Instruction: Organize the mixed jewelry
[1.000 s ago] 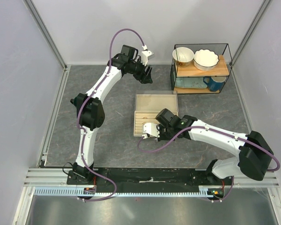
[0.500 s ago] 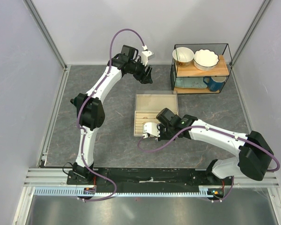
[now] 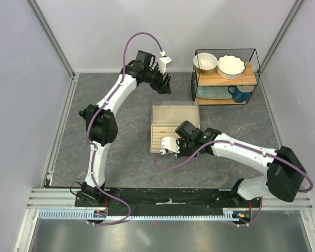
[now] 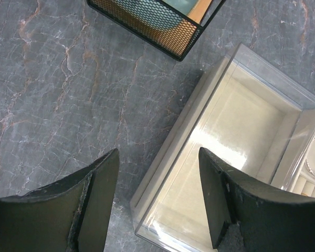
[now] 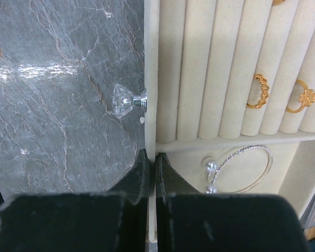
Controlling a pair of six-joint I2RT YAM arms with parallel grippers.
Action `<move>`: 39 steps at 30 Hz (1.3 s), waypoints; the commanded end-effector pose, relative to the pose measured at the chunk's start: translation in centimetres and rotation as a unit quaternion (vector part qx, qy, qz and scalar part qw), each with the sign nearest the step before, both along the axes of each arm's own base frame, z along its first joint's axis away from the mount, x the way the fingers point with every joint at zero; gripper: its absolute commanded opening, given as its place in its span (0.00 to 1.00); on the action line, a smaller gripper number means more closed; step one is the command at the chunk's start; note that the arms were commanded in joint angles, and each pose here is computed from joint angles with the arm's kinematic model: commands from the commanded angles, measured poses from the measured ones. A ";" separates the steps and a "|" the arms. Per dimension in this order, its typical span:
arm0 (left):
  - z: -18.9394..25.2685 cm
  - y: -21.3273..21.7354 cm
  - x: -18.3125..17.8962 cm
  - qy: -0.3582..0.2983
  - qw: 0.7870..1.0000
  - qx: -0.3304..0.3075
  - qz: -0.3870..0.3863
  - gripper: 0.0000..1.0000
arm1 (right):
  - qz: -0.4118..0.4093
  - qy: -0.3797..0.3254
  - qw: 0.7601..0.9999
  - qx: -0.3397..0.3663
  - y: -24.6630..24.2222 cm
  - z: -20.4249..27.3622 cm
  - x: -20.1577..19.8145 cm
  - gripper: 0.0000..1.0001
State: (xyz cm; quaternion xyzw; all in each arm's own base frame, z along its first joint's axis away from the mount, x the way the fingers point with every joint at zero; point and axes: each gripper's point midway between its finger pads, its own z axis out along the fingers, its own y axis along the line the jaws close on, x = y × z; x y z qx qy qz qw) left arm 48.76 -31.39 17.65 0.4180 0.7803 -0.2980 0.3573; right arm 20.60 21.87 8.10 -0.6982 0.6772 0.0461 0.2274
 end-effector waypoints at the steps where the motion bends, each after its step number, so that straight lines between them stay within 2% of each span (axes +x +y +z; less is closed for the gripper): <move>1: 0.3 -0.6 0.0 -0.015 1.000 -0.004 -0.020 0.69 | 0.007 -0.010 1.000 0.012 0.7 0.4 0.6 0.00; 39: -0.2 -0.8 -0.3 -0.008 1.000 -0.005 -0.026 0.69 | 0.002 -0.040 0.999 0.009 1.0 2.5 2.1 0.00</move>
